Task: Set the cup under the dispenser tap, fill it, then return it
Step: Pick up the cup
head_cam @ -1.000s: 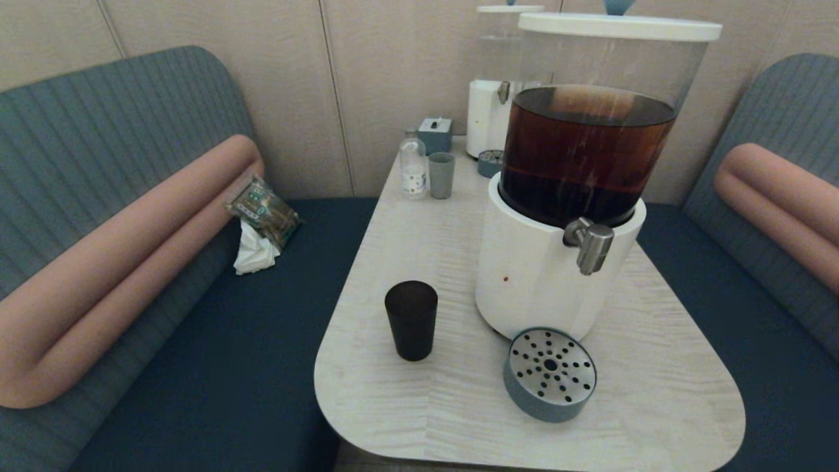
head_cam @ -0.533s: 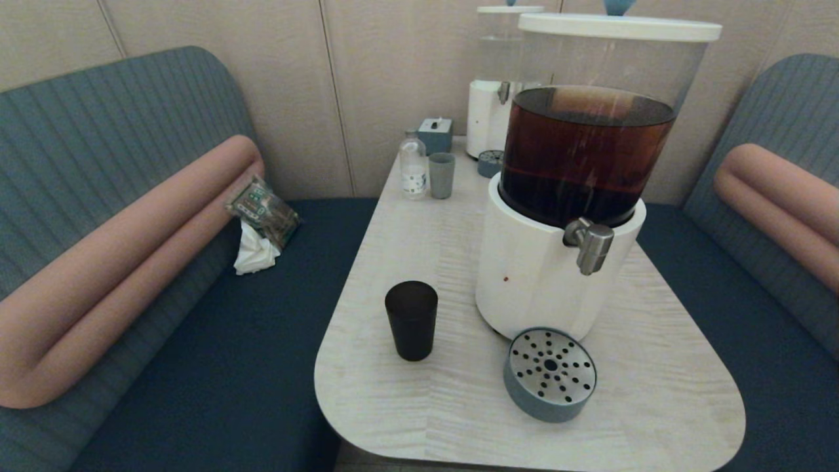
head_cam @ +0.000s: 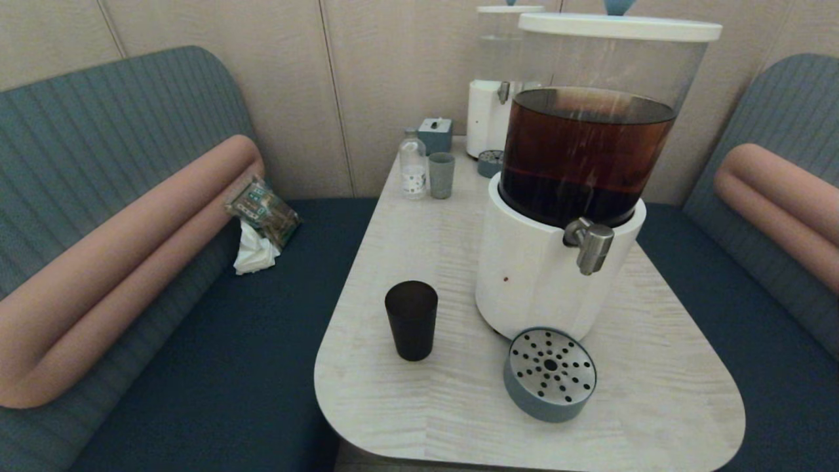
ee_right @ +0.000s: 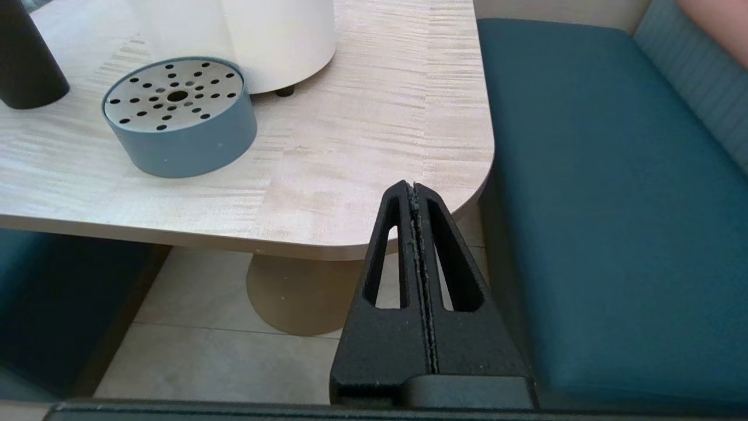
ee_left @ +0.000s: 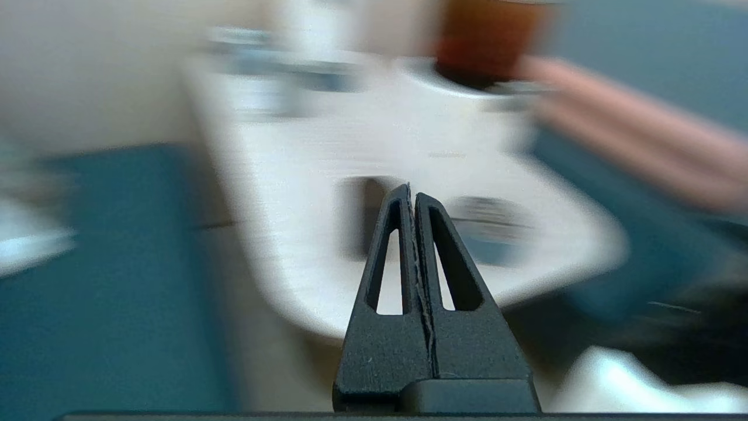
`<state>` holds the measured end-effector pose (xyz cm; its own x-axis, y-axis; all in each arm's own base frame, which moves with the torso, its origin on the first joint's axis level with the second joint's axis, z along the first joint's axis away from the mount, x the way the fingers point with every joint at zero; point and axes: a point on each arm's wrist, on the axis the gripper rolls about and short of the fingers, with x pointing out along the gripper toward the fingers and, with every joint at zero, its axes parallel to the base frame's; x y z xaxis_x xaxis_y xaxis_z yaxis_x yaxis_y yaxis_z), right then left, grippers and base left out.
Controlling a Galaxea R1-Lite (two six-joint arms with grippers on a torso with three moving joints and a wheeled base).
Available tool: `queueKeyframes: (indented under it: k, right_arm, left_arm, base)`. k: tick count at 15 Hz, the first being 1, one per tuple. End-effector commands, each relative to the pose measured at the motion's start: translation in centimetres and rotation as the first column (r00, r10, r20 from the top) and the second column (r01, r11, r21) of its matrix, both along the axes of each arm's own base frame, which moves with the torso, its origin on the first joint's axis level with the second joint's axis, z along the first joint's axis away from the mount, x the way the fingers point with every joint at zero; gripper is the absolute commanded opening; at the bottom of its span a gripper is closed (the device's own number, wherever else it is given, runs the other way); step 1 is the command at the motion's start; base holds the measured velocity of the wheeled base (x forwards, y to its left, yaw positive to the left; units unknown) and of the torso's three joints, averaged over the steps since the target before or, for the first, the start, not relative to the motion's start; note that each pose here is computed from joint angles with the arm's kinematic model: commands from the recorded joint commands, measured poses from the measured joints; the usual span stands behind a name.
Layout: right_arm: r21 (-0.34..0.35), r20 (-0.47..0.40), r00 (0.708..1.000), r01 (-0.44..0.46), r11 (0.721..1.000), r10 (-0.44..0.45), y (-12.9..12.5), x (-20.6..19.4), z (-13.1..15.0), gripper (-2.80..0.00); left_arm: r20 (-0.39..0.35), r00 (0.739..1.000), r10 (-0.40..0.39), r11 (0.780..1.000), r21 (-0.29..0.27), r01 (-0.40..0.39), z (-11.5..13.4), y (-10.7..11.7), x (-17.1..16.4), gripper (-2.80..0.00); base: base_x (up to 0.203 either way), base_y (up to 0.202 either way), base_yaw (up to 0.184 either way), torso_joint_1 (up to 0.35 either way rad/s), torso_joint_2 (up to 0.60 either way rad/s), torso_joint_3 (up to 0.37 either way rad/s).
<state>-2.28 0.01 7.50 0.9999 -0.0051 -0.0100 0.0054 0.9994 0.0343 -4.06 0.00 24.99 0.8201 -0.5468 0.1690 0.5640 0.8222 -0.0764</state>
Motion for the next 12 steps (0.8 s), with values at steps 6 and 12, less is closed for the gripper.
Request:
queueKeyframes:
  k: [6, 12]
  right_arm:
    - [0.006, -0.001, 1.000, 0.001, 1.000, -0.001, 0.0, 0.0, 0.0, -2.80]
    - [0.006, -0.002, 1.000, 0.000, 1.000, 0.000, 0.0, 0.0, 0.0, -2.80]
  left_arm:
    - [-0.123, 0.959, -0.256, 0.967, -0.017, 0.256, -0.4, -3.3, 10.2, -2.80]
    - [-0.171, 0.942, -0.288, 0.956, 0.003, 0.293, -4.3, -5.1, 15.0, -2.80]
  base:
    - [0.000, 0.000, 0.000, 0.000, 0.00, 0.000]
    - [0.000, 0.000, 0.000, 0.000, 0.00, 0.000]
